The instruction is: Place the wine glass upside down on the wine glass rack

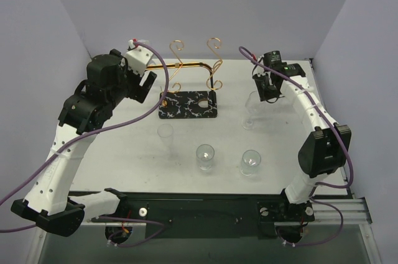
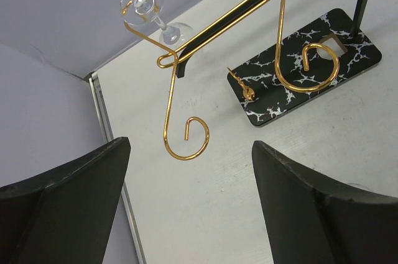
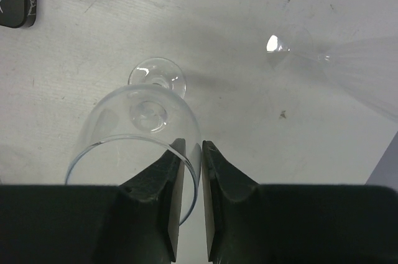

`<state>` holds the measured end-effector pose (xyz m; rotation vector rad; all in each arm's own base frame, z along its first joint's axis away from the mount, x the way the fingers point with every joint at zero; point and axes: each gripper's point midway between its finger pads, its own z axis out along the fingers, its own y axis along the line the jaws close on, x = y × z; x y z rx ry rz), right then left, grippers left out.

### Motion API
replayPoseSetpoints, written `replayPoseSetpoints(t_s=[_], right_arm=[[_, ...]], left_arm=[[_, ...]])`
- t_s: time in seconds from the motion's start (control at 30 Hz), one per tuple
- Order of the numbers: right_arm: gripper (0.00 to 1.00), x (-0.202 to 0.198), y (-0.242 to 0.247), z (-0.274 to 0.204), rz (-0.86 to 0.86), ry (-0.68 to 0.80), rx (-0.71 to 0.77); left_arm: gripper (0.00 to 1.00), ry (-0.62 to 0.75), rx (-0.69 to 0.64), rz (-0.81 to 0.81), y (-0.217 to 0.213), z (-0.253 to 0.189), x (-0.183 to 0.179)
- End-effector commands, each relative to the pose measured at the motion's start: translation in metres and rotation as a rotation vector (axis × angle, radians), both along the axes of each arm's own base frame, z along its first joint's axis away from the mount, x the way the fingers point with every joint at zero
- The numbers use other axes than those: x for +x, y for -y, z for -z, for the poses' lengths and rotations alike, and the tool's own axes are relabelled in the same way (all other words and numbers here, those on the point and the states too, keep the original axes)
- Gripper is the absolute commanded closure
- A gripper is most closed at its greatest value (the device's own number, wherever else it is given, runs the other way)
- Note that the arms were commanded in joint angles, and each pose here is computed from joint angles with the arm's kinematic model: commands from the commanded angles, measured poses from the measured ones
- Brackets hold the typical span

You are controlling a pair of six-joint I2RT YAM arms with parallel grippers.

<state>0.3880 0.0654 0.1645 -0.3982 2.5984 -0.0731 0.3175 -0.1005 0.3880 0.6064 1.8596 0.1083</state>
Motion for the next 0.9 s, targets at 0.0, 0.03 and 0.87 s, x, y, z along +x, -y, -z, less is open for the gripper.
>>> replayPoseSetpoints(t_s=[0.0, 0.03, 0.87], right_arm=[[0.89, -0.002, 0.005, -0.014, 0.003, 0.030, -0.003], [0.92, -0.002, 0.005, -0.015, 0.003, 0.034, -0.002], [1.00, -0.098, 0.017, -0.266, -0.058, 0.605, 0.070]], left_arm=[[0.09, 0.051, -0.040, 0.015, 0.002, -0.022, -0.005], [0.09, 0.051, -0.042, 0.016, 0.003, -0.022, -0.004], [0.09, -0.100, -0.490, 0.455, 0.152, -0.069, -0.016]])
